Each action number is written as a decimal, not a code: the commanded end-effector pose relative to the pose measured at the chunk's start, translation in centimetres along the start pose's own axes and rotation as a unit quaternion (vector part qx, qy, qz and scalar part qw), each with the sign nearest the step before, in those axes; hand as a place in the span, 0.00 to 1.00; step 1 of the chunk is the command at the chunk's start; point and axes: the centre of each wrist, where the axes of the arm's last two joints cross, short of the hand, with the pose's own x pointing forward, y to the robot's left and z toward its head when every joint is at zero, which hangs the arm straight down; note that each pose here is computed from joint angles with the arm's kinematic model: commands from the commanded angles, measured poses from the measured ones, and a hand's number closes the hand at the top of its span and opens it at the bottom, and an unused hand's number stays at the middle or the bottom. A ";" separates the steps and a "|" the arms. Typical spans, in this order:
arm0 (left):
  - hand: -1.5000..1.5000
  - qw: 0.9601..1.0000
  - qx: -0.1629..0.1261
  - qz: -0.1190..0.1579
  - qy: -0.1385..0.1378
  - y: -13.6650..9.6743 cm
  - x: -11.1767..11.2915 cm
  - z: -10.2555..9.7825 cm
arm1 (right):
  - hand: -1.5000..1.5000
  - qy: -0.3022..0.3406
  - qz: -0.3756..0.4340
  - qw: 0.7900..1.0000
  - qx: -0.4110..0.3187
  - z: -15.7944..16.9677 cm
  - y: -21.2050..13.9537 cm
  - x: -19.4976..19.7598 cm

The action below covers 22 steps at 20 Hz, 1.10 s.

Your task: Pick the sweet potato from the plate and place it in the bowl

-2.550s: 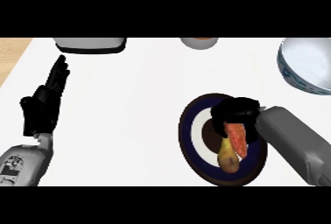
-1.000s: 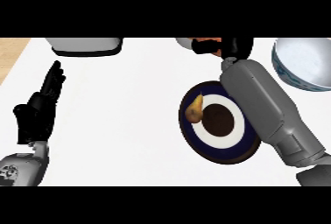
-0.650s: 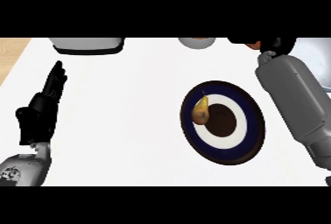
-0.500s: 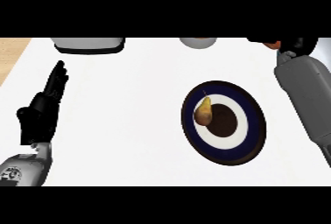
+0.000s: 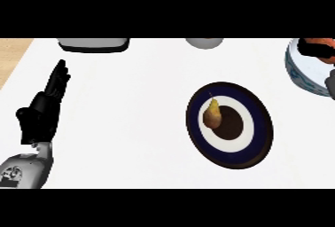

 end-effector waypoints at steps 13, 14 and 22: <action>0.50 0.999 -0.021 0.011 -0.027 -1.2 1.6 -1.4 | 0.00 0.099 0.014 0.995 0.015 -2.7 -2.7 -8.8; 0.50 1.000 -0.012 0.004 -0.025 -1.2 1.9 -1.7 | 0.00 0.089 -0.001 0.996 0.025 -1.4 -1.9 -10.6; 0.50 1.000 -0.011 0.005 -0.018 -1.5 0.5 -1.0 | 0.00 0.048 -0.120 0.992 0.010 -3.1 -4.0 -10.6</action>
